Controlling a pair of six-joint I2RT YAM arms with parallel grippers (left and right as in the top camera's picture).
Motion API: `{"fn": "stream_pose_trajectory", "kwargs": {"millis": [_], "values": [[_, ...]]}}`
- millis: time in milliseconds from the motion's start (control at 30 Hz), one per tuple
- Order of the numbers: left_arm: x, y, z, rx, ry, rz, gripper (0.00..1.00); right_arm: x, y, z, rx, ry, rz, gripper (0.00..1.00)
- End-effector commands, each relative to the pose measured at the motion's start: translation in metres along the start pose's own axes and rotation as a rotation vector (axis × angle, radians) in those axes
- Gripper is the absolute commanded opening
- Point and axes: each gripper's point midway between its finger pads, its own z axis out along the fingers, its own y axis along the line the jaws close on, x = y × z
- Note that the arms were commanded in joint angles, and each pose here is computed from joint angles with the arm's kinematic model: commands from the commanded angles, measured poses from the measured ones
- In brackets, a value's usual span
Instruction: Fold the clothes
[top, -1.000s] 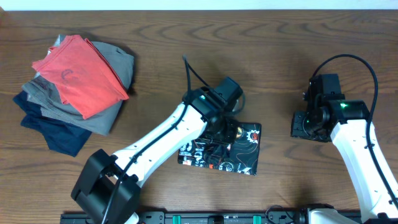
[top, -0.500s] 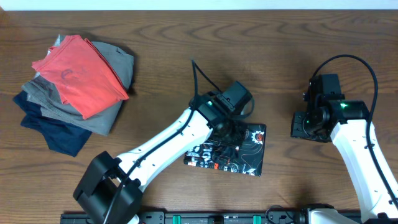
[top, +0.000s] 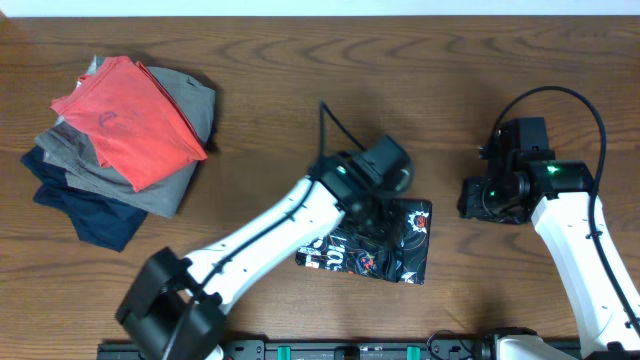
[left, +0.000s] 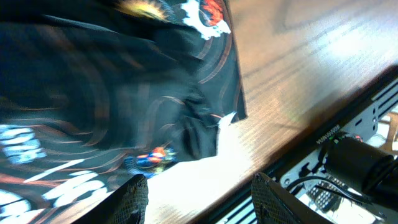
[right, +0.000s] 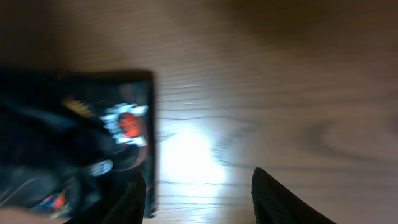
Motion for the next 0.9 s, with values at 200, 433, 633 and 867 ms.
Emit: {"fn": "stream_pose_trajectory", "kwargs": {"millis": [200, 433, 633, 867], "values": [[-0.044, 0.104, -0.111, -0.118, -0.299, -0.235, 0.56, 0.03, 0.105, -0.01, -0.42, 0.038, -0.465, 0.61], [-0.034, 0.171, -0.111, -0.155, -0.275, -0.498, 0.56, 0.048, 0.135, 0.019, -0.294, 0.076, -0.651, 0.61], [-0.023, 0.19, -0.111, -0.168, -0.247, -0.568, 0.56, 0.059, 0.149, 0.059, -0.179, 0.131, -0.732, 0.59], [-0.023, 0.19, -0.111, -0.168, -0.248, -0.568, 0.56, 0.047, 0.135, 0.094, 0.028, 0.114, -0.645, 0.16]]}}
